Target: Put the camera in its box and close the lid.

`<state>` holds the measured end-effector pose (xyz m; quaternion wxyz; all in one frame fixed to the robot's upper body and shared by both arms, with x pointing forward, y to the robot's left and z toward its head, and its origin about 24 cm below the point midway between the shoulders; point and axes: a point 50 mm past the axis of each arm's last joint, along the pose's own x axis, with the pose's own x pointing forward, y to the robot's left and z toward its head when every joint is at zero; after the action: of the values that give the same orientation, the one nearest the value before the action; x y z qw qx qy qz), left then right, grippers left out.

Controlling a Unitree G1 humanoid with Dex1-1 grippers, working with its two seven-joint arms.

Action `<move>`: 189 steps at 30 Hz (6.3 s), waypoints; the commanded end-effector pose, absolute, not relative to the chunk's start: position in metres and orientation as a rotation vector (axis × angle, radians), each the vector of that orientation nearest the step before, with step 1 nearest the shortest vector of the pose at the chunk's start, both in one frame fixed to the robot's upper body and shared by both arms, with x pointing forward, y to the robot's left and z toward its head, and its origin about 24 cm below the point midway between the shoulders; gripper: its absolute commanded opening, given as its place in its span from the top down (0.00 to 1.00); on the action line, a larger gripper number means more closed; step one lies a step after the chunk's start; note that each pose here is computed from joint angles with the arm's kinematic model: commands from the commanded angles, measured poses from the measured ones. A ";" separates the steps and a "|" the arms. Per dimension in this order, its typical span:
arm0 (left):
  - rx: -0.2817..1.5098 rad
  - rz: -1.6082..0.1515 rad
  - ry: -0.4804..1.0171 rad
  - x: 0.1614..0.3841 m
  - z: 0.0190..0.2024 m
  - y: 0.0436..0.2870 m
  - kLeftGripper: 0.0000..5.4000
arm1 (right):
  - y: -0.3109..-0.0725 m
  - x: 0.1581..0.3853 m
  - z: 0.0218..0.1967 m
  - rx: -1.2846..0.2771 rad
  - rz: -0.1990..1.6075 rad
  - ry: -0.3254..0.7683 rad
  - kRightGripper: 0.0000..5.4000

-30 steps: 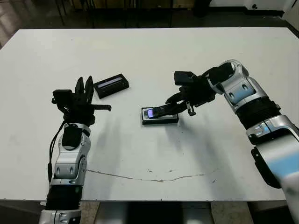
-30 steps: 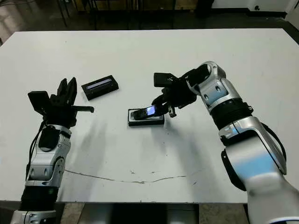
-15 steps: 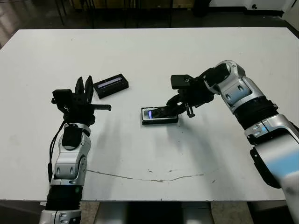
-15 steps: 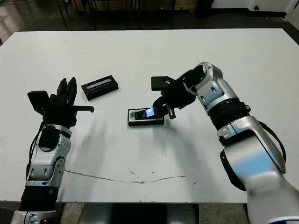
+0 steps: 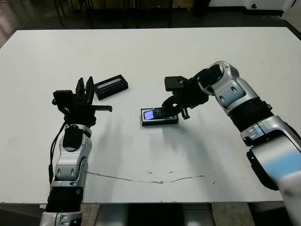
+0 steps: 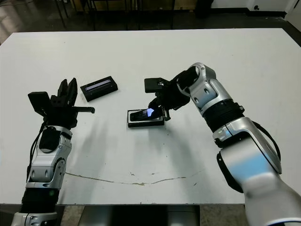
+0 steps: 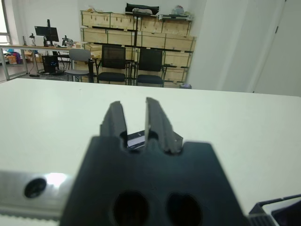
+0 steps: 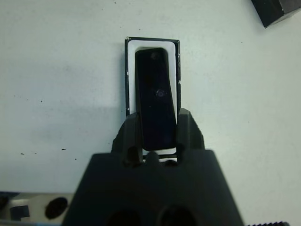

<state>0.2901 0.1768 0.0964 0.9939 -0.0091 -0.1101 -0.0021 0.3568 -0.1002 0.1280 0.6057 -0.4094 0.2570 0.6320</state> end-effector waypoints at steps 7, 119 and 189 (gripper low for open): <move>-0.022 0.011 -0.182 0.288 0.089 0.179 1.00 | -0.088 0.352 0.116 -0.897 1.508 0.607 0.90; 0.188 -0.069 -0.216 0.308 0.126 0.206 1.00 | -0.164 0.312 0.147 0.185 0.433 -0.040 1.00; 0.452 -0.487 0.532 0.372 0.060 0.225 0.00 | -0.210 0.294 0.106 0.099 0.432 0.067 1.00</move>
<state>0.3814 0.2191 0.0785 0.9213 0.2135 0.2174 -0.2417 0.2977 -0.2041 0.1107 0.9736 0.0512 0.0172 0.2218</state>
